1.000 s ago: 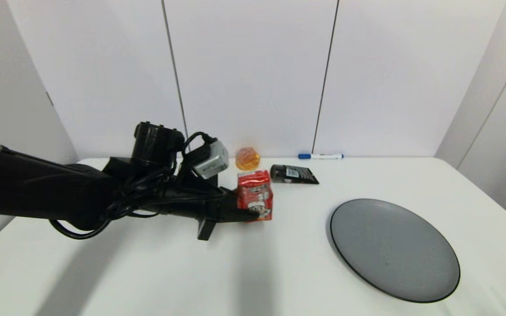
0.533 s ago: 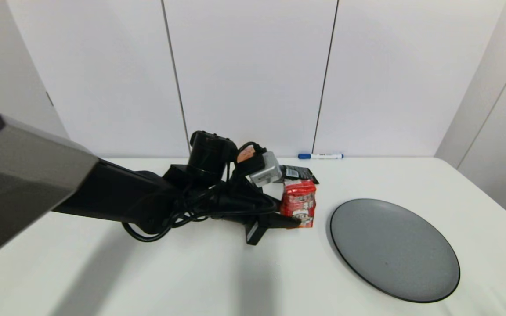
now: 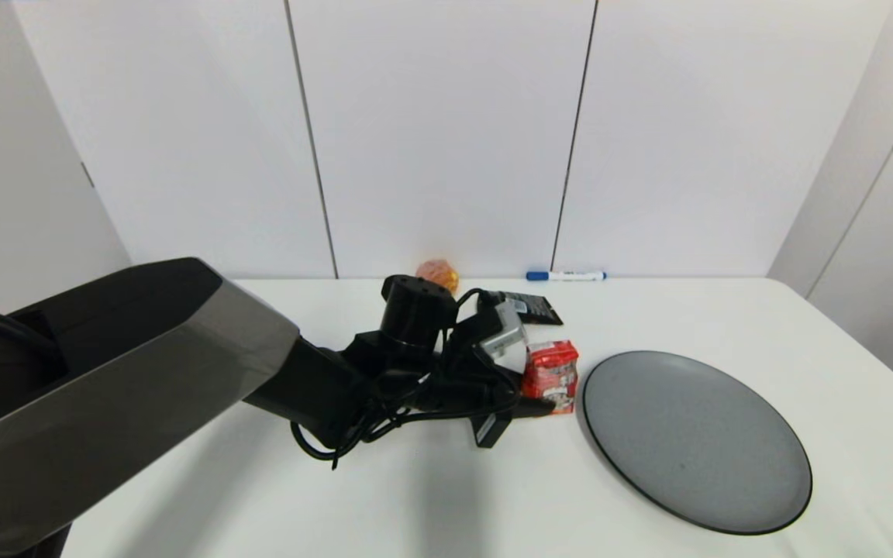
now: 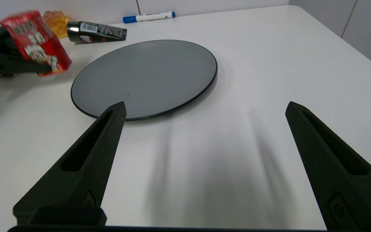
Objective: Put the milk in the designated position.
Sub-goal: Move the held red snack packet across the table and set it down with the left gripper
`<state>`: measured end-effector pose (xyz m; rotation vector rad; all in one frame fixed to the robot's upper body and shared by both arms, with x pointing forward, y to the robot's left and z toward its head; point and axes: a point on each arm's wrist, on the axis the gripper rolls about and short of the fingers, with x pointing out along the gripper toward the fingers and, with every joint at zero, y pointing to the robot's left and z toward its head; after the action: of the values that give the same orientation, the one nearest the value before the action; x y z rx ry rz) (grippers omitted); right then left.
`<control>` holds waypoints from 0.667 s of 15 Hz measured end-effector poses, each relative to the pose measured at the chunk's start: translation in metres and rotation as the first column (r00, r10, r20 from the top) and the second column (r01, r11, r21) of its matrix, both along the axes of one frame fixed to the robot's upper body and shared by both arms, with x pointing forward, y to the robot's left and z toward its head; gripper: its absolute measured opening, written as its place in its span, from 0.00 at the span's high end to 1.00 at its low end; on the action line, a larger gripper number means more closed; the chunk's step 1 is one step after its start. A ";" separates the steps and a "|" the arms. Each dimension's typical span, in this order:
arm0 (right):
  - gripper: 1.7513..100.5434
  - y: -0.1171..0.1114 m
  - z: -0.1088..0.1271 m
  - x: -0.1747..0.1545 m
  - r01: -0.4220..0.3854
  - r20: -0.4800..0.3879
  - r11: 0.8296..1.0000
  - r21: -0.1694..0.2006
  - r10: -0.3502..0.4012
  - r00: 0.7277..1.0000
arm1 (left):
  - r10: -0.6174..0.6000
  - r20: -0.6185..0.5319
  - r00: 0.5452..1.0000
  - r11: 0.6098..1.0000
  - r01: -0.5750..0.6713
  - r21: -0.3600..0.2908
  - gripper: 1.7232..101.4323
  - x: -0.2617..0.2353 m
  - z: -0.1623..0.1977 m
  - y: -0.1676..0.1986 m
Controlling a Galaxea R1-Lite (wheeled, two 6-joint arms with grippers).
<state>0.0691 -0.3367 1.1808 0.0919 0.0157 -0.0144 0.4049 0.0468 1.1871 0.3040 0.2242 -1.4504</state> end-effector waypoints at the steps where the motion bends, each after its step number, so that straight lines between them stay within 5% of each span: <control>1: 0.03 0.000 0.000 0.000 0.000 0.000 1.000 0.000 0.000 1.000 | 0.000 -0.011 1.000 1.000 0.000 0.009 0.78 0.000 -0.005 0.000; 6: 0.03 0.000 0.000 0.000 0.000 0.000 1.000 0.000 0.000 1.000 | 0.005 -0.056 0.998 0.999 -0.003 0.037 0.78 -0.005 -0.017 0.004; 10: 0.03 0.000 0.000 0.000 0.001 0.000 1.000 0.001 -0.001 1.000 | 0.005 -0.057 0.998 0.999 -0.003 0.037 0.51 -0.006 -0.015 0.006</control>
<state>0.0691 -0.3367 1.1808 0.0927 0.0161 -0.0150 0.3985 0.0526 1.1719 0.2923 0.2980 -1.4531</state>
